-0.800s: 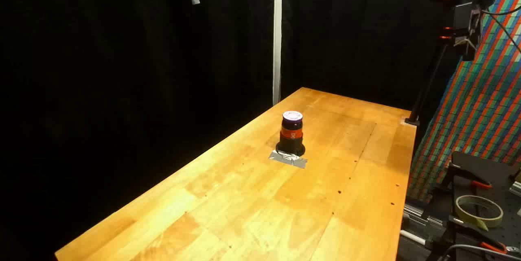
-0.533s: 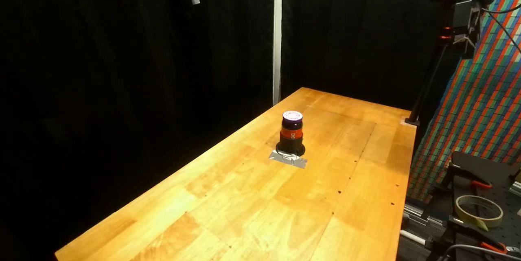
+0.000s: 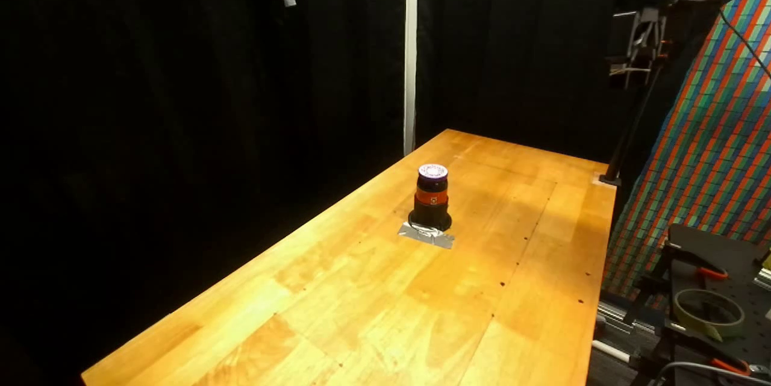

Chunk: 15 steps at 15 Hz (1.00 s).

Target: Put the rubber band around the jar.

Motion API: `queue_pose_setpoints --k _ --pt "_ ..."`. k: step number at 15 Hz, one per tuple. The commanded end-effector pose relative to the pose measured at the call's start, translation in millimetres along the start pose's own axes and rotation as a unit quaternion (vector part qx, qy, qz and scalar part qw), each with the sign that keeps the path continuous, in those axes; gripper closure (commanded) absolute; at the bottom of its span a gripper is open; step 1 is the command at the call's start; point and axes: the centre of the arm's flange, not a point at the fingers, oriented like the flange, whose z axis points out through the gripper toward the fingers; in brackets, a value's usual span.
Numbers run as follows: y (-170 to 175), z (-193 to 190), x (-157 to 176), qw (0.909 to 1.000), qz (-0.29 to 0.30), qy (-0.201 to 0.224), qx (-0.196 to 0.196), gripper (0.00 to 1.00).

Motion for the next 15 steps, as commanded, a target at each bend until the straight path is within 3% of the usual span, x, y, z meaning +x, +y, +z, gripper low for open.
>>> queue_pose_setpoints --k 1,4,7,10,15 --pt "-74.9 -3.5 63.9 0.9965 0.003 0.055 -0.062 0.0" --pt "-120.3 16.5 108.2 0.9891 -0.008 0.119 -0.086 0.0" --pt "-142.6 42.8 151.7 0.9803 -0.024 0.167 -0.102 0.0" --pt "-151.7 75.3 188.9 0.9743 -0.033 0.199 -0.101 0.0" --pt "-157.6 124.3 230.3 0.9731 -0.042 0.211 -0.083 0.0"
